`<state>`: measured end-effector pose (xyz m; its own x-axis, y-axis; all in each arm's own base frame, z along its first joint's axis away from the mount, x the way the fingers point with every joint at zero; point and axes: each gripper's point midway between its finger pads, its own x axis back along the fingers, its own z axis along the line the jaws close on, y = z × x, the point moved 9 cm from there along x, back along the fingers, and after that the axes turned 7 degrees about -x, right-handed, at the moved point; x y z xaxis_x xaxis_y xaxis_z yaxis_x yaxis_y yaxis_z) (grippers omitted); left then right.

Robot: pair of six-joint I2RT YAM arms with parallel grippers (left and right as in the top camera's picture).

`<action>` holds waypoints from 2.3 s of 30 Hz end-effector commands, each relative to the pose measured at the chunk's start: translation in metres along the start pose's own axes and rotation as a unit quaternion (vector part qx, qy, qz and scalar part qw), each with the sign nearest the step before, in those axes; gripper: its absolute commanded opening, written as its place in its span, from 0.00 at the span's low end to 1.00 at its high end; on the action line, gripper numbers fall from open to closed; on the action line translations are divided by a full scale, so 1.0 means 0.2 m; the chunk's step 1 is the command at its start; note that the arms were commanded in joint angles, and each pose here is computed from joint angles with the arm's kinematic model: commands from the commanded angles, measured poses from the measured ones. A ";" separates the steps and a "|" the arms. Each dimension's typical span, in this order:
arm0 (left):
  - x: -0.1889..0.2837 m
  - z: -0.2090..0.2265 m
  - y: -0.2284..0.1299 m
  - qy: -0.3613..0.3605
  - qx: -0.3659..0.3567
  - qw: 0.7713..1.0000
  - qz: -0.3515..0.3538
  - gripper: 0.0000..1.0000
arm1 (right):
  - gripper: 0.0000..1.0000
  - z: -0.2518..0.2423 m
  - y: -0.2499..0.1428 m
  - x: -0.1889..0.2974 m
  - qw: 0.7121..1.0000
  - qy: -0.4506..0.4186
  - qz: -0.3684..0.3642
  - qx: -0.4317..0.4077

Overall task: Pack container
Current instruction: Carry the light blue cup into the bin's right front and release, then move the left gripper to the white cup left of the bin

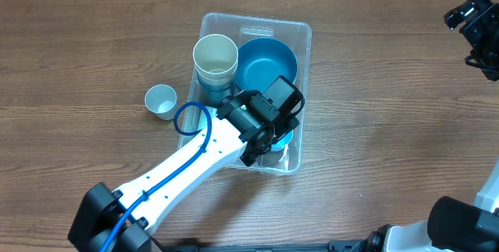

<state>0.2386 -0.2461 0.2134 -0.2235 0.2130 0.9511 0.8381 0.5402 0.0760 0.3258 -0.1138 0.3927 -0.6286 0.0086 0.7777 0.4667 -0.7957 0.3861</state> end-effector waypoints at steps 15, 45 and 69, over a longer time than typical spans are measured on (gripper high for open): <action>0.70 0.41 0.05 0.004 -0.043 0.986 -0.163 1.00 | 1.00 0.01 0.00 0.02 1.000 0.007 -0.005 0.002; 0.09 0.86 1.13 0.053 0.044 0.998 0.009 1.00 | 1.00 0.01 0.00 0.02 1.000 0.008 -0.005 0.002; -0.08 0.96 1.16 0.149 0.135 0.979 0.041 0.04 | 1.00 0.01 0.00 0.02 1.000 0.008 -0.005 0.002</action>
<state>0.3376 0.0277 0.1470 0.0453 0.0647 0.9969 0.6854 0.7240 -0.0781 0.3258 -0.1137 0.3927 -0.6286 0.0084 0.7777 0.4672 -0.7953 0.3863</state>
